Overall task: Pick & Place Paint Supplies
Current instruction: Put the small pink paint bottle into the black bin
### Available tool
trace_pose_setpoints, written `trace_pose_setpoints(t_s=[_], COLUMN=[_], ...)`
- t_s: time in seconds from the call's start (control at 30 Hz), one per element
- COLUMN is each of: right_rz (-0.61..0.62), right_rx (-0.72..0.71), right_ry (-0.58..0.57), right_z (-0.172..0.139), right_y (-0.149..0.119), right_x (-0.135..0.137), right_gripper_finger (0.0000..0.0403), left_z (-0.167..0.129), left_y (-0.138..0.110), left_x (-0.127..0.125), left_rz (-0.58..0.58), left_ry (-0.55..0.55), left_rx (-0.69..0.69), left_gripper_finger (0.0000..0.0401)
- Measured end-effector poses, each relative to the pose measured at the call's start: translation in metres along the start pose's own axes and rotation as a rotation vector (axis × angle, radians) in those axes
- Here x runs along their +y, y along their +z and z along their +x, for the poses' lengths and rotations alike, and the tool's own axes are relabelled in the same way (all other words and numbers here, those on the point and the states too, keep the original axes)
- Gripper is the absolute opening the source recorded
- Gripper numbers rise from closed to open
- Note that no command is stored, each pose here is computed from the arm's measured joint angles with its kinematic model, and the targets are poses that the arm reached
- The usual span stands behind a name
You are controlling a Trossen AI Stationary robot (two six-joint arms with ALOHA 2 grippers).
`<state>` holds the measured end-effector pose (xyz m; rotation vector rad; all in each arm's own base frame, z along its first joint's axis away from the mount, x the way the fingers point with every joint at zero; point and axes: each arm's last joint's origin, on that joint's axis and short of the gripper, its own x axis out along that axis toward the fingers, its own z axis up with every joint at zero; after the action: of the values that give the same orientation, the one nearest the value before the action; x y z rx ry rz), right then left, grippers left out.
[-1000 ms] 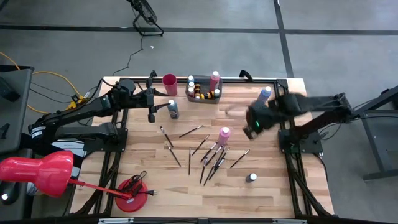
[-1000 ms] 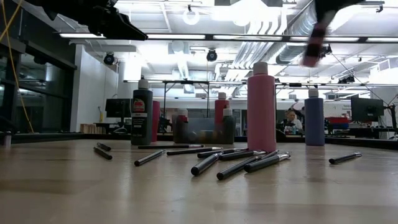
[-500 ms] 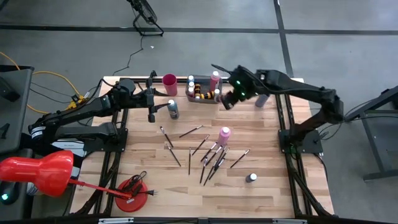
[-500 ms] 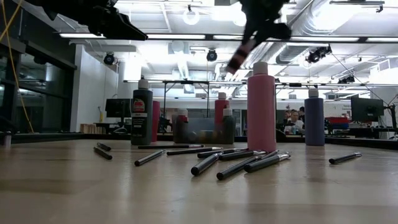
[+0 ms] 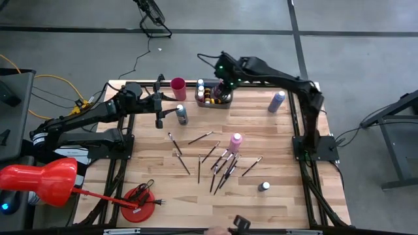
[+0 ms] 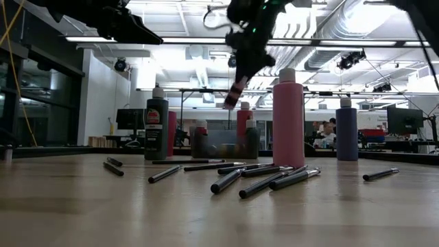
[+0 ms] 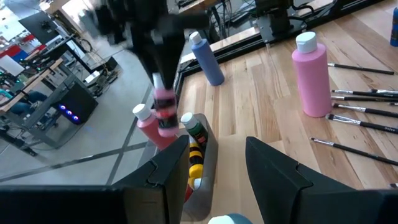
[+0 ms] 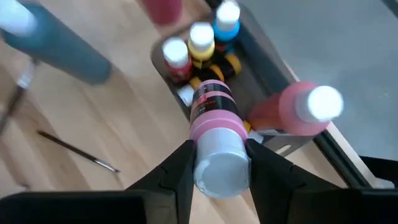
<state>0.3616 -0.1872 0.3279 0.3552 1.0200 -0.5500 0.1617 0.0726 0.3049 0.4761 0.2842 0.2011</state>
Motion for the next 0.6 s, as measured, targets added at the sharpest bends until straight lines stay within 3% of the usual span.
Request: trace_pose_setpoints(t_s=[0.23, 0.37, 0.6], right_rz=[-0.027, -0.021, 0.007], right_rx=[0.129, 0.185, 0.215], right_ry=[-0.069, -0.162, -0.195], right_z=[0.049, 0.057, 0.057], right_y=[-0.002, -0.006, -0.007], right_x=[-0.003, -0.013, -0.028], right_gripper_finger=[0.0119, 0.0118, 0.0119], left_z=[0.0, 0.0, 0.0], left_y=[0.0, 0.0, 0.0], left_x=[0.0, 0.0, 0.0], left_rz=[0.0, 0.0, 0.0], left_ry=[-0.001, 0.0, -0.001], left_rx=[0.0, 0.0, 0.0], left_gripper_finger=[0.0152, 0.0152, 0.0152])
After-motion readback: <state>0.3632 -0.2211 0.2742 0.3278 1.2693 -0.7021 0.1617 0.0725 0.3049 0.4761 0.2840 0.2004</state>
